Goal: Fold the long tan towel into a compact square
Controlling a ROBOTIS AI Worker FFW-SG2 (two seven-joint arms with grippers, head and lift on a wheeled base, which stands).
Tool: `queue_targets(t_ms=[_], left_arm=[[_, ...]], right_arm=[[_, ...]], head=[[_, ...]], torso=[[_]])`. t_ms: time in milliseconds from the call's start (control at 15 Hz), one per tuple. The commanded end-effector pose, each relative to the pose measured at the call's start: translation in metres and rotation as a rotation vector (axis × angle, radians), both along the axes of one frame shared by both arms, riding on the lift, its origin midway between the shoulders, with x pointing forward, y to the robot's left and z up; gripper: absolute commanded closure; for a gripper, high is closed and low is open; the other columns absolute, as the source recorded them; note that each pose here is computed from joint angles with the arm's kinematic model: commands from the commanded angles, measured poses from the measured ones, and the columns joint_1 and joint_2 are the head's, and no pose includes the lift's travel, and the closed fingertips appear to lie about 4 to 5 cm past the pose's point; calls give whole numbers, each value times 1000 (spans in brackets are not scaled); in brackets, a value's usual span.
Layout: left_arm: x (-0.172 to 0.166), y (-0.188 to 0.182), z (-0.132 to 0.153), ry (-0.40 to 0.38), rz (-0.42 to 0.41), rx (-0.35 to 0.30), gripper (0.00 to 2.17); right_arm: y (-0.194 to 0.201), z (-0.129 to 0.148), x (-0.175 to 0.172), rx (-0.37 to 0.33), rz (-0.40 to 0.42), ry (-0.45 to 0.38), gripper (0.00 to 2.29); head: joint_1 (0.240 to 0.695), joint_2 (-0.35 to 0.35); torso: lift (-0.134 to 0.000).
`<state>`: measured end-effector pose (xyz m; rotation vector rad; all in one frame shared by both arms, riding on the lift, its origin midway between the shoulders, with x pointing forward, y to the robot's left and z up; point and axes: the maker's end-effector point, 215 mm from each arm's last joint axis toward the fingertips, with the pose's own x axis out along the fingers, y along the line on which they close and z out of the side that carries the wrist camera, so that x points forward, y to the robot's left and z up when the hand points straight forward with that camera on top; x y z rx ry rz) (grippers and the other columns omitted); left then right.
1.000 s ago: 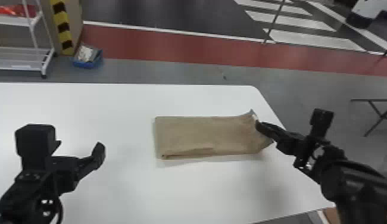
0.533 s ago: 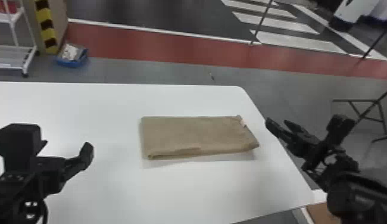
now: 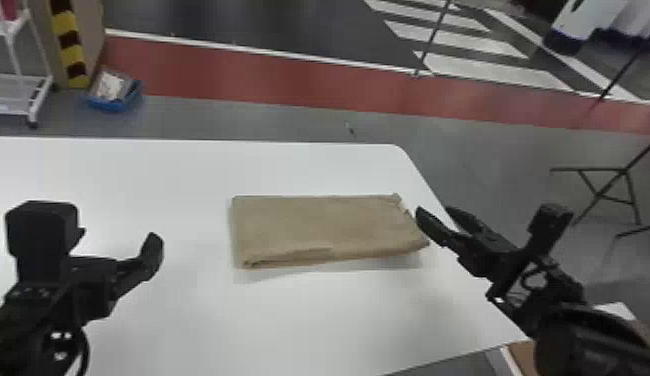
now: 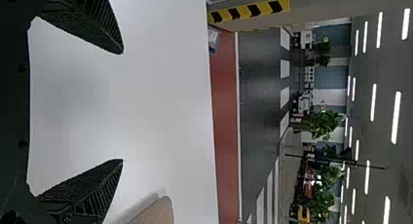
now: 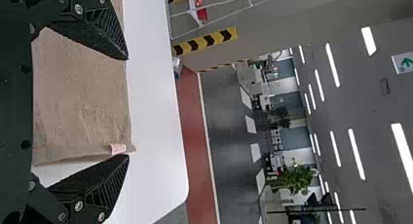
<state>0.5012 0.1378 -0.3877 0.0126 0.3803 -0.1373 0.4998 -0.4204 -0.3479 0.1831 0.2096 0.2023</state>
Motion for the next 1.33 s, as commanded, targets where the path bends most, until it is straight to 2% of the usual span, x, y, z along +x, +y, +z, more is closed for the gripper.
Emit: queue_targets(t_ms=[0, 200, 267, 400, 667, 800, 1000, 1267], left_arm=[[-4, -11, -3, 9, -14, -14, 90], [-7, -29, -5, 10, -24, -26, 90], [-4, -30, 0, -11, -20, -30, 90], [4, -20, 12, -47, 3, -38, 90], [10, 17, 33, -93, 67, -31, 90], [9, 32, 40, -112, 92, -30, 90], [12, 46, 60, -180, 120, -50, 90], [18, 54, 81, -262, 148, -74, 90]], right_arm=[[23, -2, -2, -1, 26, -8, 194], [34, -10, -5, 11, 34, 2, 228], [43, -13, -5, 6, 59, 7, 599], [74, -18, -4, -2, 135, 18, 2040], [138, -40, 25, -81, 214, 63, 2071], [157, -60, 36, -113, 230, 105, 2071], [166, -88, 41, -128, 207, 182, 2071], [177, -105, 36, -132, 221, 237, 2071]], head=[[695, -305], [695, -297], [695, -301], [695, -294], [695, -230], [695, -155], [695, -106], [695, -73]], torso=[[-125], [-125], [-125], [-125], [-125], [-125], [-125], [-125]])
